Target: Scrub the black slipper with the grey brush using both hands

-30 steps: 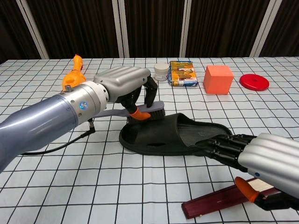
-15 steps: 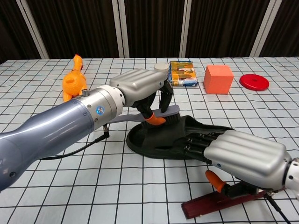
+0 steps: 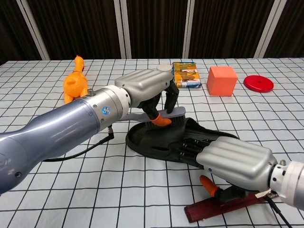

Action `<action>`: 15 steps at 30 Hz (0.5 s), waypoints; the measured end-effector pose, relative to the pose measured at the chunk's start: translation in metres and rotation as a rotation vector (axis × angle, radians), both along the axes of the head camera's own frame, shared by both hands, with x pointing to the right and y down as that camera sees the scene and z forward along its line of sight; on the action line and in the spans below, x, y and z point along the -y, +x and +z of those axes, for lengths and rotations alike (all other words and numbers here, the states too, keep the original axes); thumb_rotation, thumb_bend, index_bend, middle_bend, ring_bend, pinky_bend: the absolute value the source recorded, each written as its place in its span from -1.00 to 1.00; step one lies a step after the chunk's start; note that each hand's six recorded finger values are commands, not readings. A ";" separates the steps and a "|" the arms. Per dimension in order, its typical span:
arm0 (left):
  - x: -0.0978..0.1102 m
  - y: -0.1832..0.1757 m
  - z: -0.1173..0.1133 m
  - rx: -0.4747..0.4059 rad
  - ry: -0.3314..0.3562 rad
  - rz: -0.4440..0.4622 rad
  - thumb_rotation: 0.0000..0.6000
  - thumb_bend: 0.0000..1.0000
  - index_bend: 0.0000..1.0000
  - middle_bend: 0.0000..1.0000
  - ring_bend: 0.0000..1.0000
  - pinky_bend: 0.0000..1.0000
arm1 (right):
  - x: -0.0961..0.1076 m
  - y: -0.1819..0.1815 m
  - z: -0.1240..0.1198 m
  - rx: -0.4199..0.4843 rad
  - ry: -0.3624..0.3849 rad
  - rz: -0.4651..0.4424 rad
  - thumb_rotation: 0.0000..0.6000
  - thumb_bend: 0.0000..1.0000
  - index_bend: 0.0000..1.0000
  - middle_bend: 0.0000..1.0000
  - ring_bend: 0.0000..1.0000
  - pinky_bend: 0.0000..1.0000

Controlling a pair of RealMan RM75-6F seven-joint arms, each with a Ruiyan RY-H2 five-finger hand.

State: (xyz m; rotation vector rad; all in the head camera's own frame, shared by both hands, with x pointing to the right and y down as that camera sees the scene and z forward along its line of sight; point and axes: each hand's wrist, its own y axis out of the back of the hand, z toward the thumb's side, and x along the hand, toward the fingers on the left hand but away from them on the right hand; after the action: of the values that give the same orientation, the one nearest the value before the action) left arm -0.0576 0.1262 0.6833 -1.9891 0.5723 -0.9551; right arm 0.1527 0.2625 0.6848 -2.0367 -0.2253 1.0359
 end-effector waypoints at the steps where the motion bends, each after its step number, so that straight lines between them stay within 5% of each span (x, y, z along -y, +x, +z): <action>1: 0.000 0.001 -0.001 -0.004 0.000 0.001 1.00 0.16 0.14 0.40 0.18 0.27 | -0.001 0.000 0.000 -0.001 0.000 -0.002 1.00 0.59 -1.00 -0.96 -0.99 -0.65; 15: -0.006 0.015 -0.004 -0.025 0.004 0.024 1.00 0.16 0.14 0.39 0.18 0.27 | -0.004 -0.001 -0.003 -0.017 0.007 -0.013 1.00 0.59 -1.00 -0.96 -0.99 -0.65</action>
State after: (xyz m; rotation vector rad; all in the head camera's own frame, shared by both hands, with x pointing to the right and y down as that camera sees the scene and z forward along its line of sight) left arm -0.0431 0.1325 0.6796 -2.0025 0.5623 -0.9156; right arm 0.1521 0.2668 0.6817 -2.0200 -0.2062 1.0426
